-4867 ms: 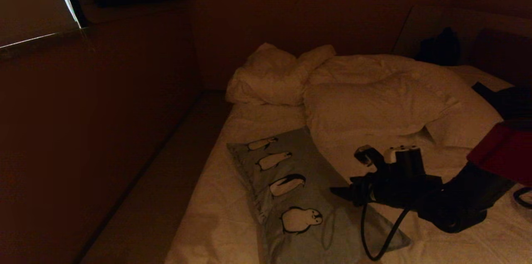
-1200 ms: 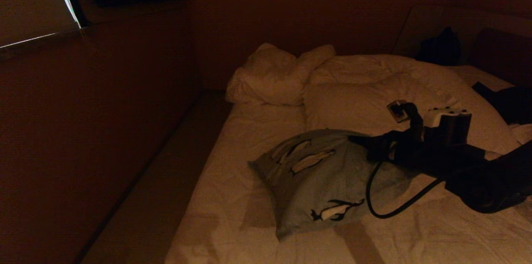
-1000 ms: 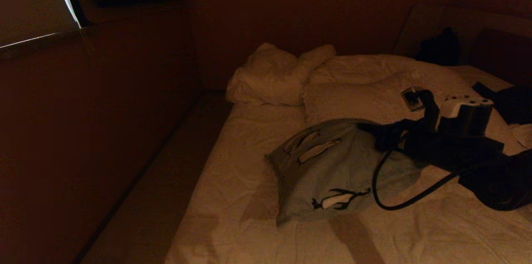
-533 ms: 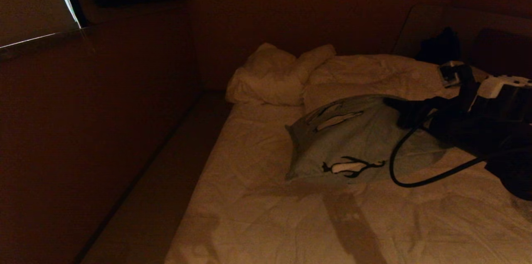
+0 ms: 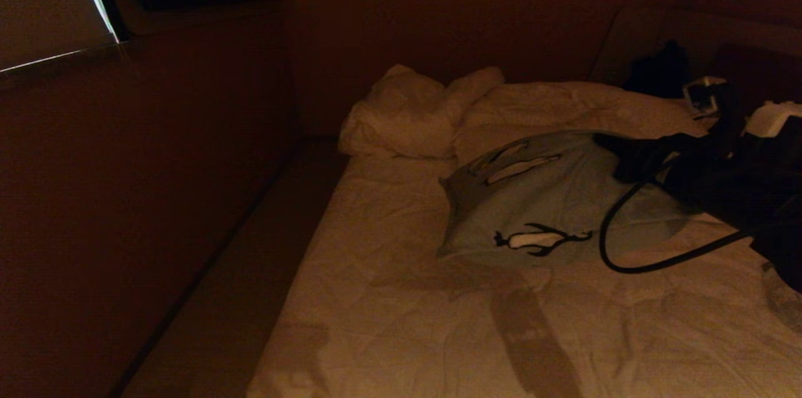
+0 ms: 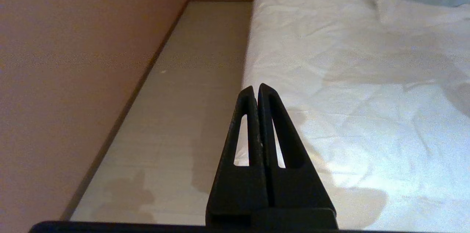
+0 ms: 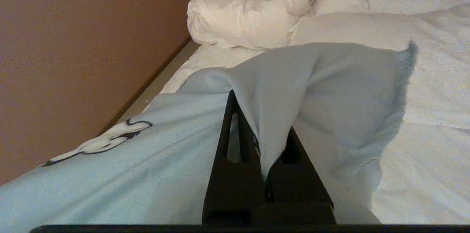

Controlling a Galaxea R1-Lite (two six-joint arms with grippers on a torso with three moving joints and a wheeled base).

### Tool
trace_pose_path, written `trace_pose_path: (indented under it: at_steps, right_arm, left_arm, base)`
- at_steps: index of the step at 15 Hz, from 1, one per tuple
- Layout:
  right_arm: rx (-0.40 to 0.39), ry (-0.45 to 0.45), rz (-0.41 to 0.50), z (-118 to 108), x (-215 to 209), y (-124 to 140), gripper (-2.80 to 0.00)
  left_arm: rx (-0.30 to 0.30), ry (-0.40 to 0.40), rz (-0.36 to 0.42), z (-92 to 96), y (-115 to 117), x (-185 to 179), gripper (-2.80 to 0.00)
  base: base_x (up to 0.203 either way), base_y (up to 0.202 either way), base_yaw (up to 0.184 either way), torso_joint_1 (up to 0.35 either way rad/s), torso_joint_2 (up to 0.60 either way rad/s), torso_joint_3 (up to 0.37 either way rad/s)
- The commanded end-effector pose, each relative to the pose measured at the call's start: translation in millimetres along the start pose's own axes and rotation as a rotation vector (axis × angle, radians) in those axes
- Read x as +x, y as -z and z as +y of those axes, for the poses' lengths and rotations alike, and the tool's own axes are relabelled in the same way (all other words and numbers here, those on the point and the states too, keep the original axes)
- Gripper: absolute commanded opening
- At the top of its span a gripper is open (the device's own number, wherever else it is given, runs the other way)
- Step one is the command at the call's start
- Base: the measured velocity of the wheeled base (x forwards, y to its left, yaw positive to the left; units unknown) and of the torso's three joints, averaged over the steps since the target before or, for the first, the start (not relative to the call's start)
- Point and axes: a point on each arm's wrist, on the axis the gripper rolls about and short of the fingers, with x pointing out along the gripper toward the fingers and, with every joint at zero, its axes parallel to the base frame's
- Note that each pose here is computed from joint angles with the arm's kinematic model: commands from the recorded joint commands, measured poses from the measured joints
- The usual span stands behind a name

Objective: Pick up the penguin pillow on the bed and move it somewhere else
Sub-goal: Move to the head of the bed

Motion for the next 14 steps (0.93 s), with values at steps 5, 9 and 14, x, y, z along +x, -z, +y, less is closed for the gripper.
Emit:
trace_pose_path:
  at_steps: [5, 9, 14]
  right_arm:
    - [-0.002, 0.000, -0.007, -0.6, -0.4, -0.9, -2.80]
    - [-0.002, 0.006, -0.007, -2.6, -0.5, -0.8, -2.80]
    - [-0.004, 0.025, -0.015, -8.5, -2.4, -2.7, -2.80]
  left_arm:
    - [0.000, 0.000, 0.000, 0.0, 0.0, 0.0, -2.80]
    - [-0.002, -0.001, 0.000, 0.0, 0.0, 0.0, -2.80]
    - [-0.002, -0.001, 0.000, 0.0, 0.0, 0.0, -2.80]
  base:
    - [-0.001, -0.107, 0.006, 0.003, 0.00, 0.003]
    - [0.000, -0.197, 0.001, 0.003, 0.00, 0.003]
    - [0.000, -0.195, 0.001, 0.002, 0.00, 0.002]
